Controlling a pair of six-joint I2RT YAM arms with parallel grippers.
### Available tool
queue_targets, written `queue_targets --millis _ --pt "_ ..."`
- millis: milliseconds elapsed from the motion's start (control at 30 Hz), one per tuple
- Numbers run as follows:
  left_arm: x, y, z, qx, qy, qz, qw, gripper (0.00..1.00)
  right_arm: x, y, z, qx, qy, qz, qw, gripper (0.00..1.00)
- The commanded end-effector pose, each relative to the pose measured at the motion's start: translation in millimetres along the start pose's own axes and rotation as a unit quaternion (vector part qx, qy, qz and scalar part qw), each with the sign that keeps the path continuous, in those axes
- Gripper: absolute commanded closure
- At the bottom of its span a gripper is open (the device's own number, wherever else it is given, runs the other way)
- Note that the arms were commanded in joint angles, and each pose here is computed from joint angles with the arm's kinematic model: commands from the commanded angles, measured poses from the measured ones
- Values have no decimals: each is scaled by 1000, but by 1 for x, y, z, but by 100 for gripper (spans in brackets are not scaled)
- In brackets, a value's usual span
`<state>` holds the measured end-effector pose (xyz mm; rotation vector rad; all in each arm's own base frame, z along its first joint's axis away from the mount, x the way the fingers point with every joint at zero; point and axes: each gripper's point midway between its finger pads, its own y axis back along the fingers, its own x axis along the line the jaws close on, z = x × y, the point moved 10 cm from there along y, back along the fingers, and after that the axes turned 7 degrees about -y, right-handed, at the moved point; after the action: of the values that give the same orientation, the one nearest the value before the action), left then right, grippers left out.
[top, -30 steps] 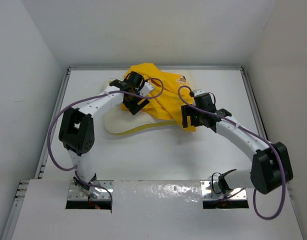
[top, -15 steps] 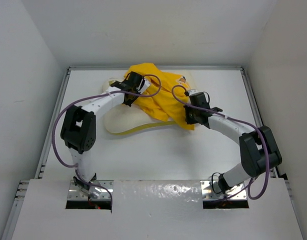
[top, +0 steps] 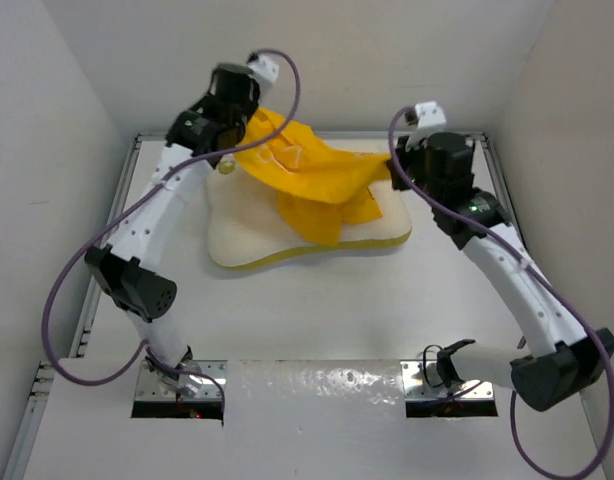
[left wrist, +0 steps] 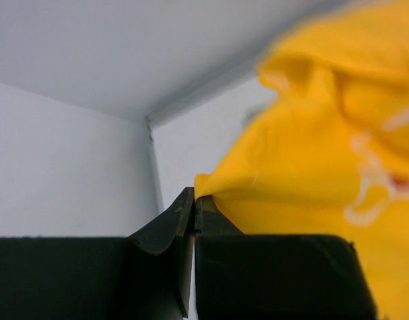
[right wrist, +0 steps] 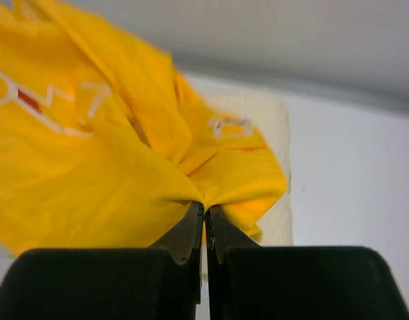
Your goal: Put the pillow into the pillowcase
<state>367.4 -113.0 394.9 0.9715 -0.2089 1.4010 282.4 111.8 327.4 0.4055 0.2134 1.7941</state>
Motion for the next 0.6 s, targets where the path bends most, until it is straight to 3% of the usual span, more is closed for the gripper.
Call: queue_targets --millis 0,133,333,433,567 --pt "87 88 39 -125 88 106 983 100 7 56 85 -138 15 5 990 100" --pt "131 142 48 -198 131 174 956 100 17 99 133 -224 8 46 973 100" --pt "174 200 42 -240 196 274 910 100 26 147 166 -312 -6 103 945 100" --pt "184 214 39 -250 203 298 899 100 24 161 175 -340 -5 90 936 100" --pt "183 205 42 -235 185 316 901 100 18 156 191 -345 7 36 938 100"
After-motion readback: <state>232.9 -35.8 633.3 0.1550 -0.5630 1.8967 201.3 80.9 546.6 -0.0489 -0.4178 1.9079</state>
